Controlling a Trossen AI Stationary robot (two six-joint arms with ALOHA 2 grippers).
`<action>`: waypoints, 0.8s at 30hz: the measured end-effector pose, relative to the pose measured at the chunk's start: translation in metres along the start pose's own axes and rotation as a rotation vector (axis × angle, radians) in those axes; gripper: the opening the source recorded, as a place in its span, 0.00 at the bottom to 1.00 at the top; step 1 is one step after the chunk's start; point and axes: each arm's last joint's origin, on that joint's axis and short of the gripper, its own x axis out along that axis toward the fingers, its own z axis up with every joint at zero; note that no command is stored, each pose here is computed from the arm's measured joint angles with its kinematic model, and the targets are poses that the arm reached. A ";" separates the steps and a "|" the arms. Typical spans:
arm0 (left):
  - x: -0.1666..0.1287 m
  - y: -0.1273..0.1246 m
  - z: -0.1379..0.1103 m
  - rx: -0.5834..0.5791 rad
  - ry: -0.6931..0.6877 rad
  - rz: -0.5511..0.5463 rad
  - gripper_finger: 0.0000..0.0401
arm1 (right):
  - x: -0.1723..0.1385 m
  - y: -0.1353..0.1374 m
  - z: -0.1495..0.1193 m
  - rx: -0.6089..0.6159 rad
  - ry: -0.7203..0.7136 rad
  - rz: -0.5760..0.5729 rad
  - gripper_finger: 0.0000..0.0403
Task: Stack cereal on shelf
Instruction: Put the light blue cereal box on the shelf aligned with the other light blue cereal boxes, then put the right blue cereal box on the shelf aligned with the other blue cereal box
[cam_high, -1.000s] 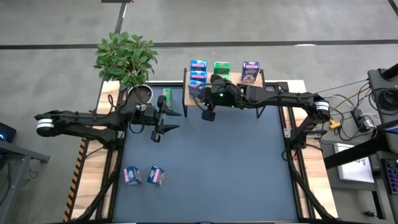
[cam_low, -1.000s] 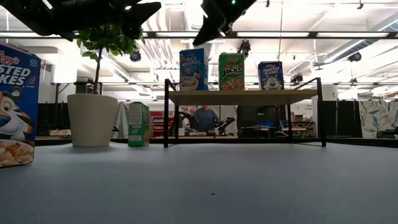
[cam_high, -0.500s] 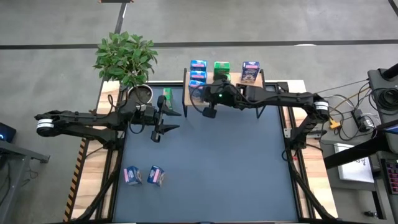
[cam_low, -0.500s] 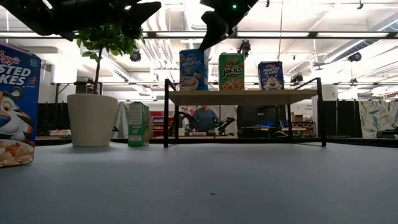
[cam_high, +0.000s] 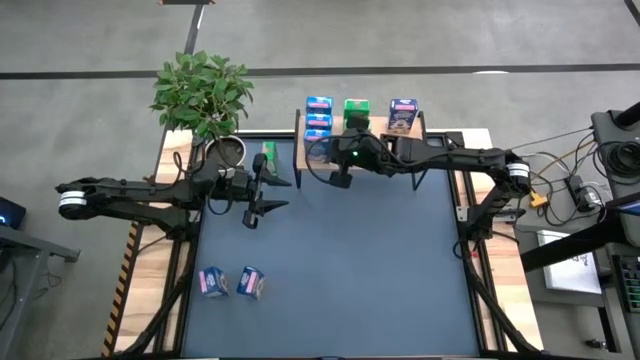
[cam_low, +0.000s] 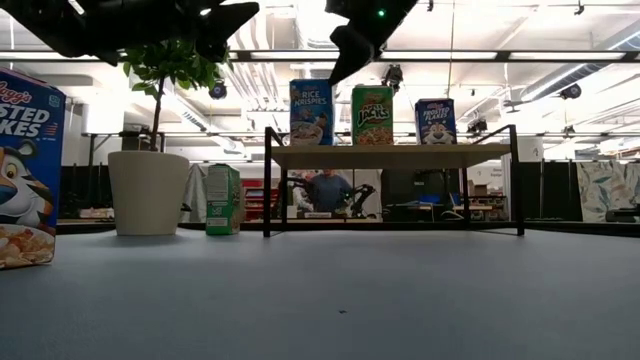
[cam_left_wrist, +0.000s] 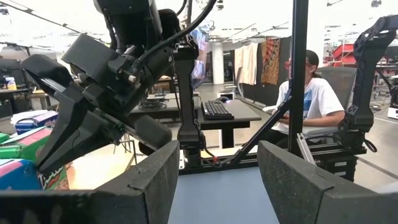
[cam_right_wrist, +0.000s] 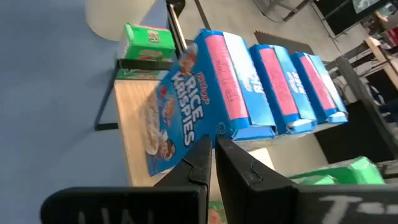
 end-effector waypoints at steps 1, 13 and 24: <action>0.000 0.000 0.000 0.000 0.000 0.000 0.50 | 0.000 0.000 0.000 -0.004 0.003 -0.004 0.03; 0.000 0.000 0.000 0.000 0.002 0.000 0.50 | -0.019 -0.009 0.019 0.024 -0.074 0.027 0.03; 0.000 0.000 0.000 -0.027 0.003 0.000 0.50 | -0.043 -0.028 0.038 -0.030 -0.179 0.075 0.03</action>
